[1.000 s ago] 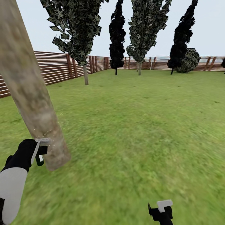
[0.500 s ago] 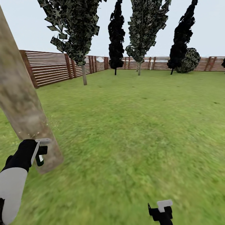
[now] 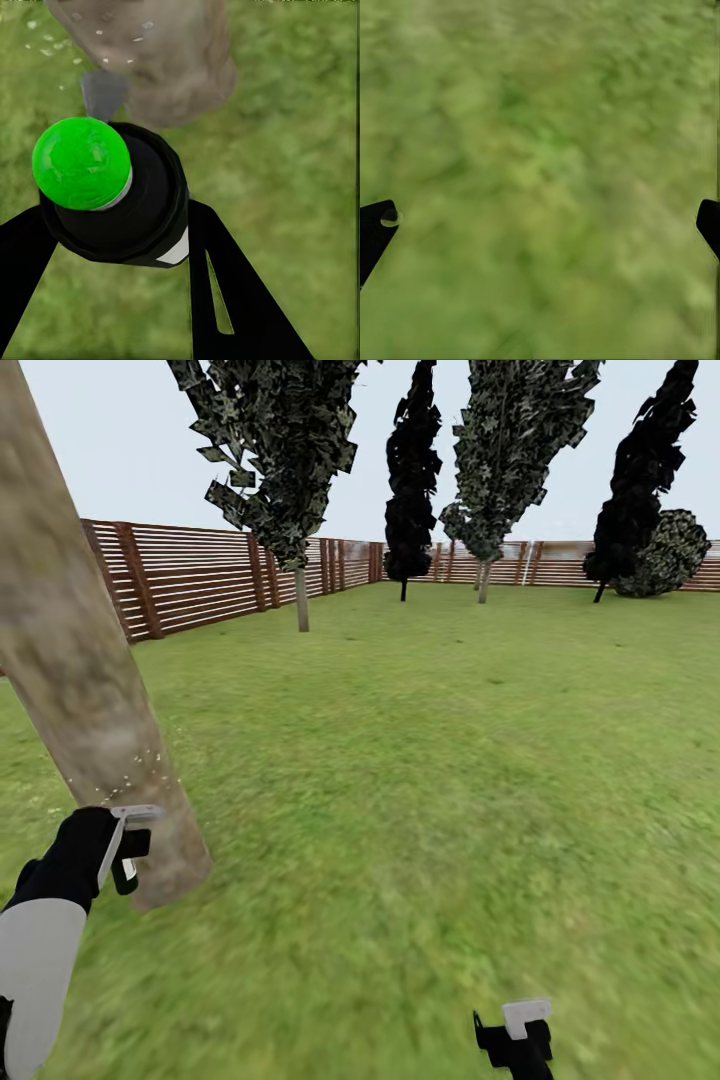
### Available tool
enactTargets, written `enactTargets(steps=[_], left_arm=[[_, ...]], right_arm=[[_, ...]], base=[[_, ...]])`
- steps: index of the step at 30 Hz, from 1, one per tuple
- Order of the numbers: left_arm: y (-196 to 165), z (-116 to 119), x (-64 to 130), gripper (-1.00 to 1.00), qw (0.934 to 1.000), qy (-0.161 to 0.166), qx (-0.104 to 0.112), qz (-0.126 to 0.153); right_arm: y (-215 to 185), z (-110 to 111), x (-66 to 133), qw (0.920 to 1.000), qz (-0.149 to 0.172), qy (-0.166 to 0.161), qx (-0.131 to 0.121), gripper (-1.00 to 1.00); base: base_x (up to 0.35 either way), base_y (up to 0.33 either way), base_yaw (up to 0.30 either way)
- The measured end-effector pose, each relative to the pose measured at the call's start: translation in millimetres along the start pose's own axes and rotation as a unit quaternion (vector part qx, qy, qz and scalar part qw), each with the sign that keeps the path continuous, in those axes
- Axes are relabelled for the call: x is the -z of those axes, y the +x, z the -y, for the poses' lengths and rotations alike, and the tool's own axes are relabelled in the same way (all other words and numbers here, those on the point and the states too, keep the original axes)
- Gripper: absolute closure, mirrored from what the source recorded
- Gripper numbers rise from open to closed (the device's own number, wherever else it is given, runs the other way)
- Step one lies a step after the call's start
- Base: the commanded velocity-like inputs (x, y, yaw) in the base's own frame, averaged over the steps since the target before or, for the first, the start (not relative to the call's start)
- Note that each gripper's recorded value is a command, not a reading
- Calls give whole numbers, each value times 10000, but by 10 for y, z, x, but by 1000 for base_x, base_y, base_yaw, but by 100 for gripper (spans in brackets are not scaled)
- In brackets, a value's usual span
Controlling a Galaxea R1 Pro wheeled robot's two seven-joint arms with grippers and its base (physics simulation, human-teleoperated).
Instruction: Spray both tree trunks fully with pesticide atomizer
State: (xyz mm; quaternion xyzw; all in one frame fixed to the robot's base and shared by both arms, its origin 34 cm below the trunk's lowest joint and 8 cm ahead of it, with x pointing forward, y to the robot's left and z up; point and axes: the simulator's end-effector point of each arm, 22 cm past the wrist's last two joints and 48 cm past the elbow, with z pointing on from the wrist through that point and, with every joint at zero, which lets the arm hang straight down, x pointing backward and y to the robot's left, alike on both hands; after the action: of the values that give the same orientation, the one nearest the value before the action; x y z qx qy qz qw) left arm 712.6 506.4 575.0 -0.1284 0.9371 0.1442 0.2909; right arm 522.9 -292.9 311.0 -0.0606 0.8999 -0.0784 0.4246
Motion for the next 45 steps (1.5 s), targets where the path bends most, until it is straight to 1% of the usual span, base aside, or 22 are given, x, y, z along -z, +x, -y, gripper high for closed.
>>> enactTargets(steps=[11, 14, 16, 17, 18, 21, 23, 25, 26, 28, 31, 34, 42, 45], left_arm=[[44, -41, -23, 100, 10000, -42, -5, -53], [67, -185, -35, 100, 9998, -163, 8, -73], [70, -338, -38, 100, 9997, -219, 109, -77], [74, -369, -40, 100, 9996, -210, 164, -80], [76, -350, -43, 100, 9996, -171, 199, -76], [87, -250, -48, 100, 9997, -103, 204, -84], [103, -261, -56, 100, 9997, -113, 211, -105], [201, -307, -108, 100, 9995, -172, 182, -202], [327, -288, -158, 100, 9993, -171, 141, -315], [396, -232, -183, 100, 9991, -138, 109, -374], [413, -190, -187, 100, 9991, -110, 106, -390], [433, -15, -188, 100, 9991, 16, 102, -403], [437, -23, -190, 100, 9991, -8, 77, -408], [438, -28, -192, 100, 9991, -8, 86, -411]], right_arm=[[-5, 10, -2, 10000, 6, 9, -1, -100], [-6, 9, -3, 10000, 6, 9, -1, -100], [-6, 9, -3, 10000, 6, 8, -1, -100], [-6, 9, -3, 10000, 6, 9, -1, -100], [-6, 5, -3, 10000, 6, 7, -3, -100], [-7, 7, -2, 10000, 6, 8, -3, -100], [-3, 5, -3, 10000, 2, 5, -4, -100], [0, -6, -2, 10000, -2, -3, -6, -100], [0, -6, -2, 10000, -2, -3, -7, -100], [-1, -6, -2, 10000, -1, -2, -8, -100], [-5, -3, -2, 10000, 4, 1, -6, -100], [-7, -2, -1, 10000, 7, 0, -5, -100], [-7, -1, -2, 10000, 7, 2, -5, -100], [-3, -6, -2, 10000, 1, -3, -7, -100]], base=[[167, -232, 3], [167, -232, 207], [167, -232, 265], [168, -232, 274], [185, -228, 276], [204, -187, 277], [25, -17, 277], [3, -2, 277], [1, 0, 277], [0, 0, 277], [116, -59, 226], [230, -158, 19], [186, -216, 7], [31, -85, 211]])
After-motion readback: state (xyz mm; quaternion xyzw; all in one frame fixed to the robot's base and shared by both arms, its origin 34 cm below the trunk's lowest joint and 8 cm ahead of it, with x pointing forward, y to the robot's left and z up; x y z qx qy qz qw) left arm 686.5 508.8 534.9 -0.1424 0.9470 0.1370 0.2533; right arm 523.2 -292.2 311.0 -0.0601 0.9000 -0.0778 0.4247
